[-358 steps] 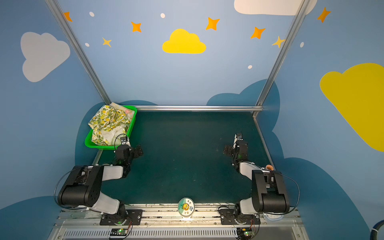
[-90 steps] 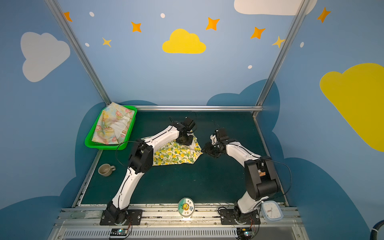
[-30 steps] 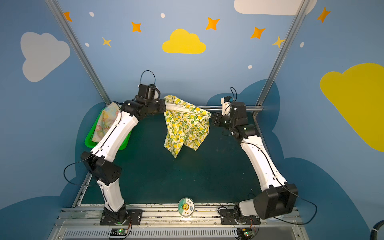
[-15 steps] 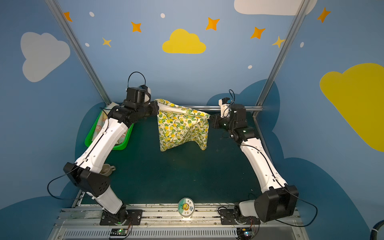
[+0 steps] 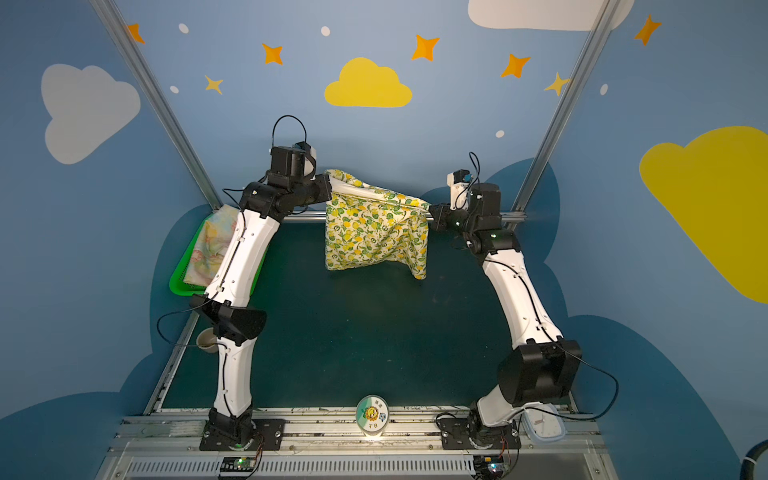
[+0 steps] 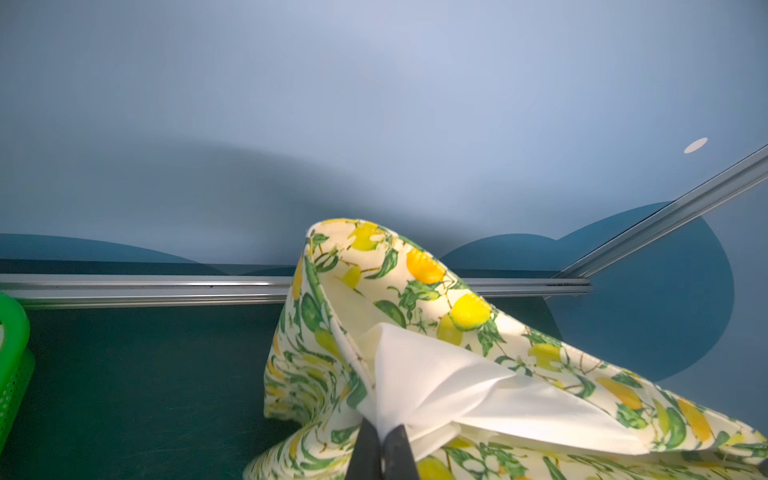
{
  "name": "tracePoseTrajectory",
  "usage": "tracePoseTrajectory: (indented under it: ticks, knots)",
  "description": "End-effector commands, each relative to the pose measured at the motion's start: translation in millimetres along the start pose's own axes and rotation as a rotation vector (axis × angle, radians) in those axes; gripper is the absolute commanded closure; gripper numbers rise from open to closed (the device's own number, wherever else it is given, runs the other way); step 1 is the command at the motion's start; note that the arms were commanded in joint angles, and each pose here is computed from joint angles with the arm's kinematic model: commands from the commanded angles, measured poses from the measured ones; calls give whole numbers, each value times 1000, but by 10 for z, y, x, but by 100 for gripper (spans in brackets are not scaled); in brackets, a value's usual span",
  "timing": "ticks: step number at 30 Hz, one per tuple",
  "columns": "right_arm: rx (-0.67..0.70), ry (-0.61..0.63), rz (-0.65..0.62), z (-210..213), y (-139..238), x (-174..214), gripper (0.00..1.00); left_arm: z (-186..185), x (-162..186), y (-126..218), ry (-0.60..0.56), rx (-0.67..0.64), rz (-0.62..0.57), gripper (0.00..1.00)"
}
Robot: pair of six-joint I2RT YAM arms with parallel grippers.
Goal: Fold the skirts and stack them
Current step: 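Lower the hanging skirt flat onto the table with both grippers, pulling toward the robot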
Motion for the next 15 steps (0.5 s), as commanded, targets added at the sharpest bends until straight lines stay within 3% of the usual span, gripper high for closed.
tracePoseTrajectory:
  ticks: [1, 5, 11, 15]
  knots:
    - [71, 19, -38, -95, 218, 16, 100, 212, 18, 171, 23, -82, 25, 96]
    - [80, -54, 42, -246, 169, 539, 100, 172, 545, -14, 69, -48, 136, 96]
    - [126, -149, 184, -385, 115, 1536, 100, 247, 1606, 34, 186, -72, 250, 96]
    - [158, -172, 258, -394, 154, 2066, 100, 235, 2285, 110, 182, -109, 380, 96]
Point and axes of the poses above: each gripper's point midway between its finger pads, its own y axis back along the fingers, its own z axis along the line the jaws close on, x = y × z, the point moved 9 cm from there along y, back along the fingers, and after that the axes turned 10 degrees about -y, right-handed, at the moved point
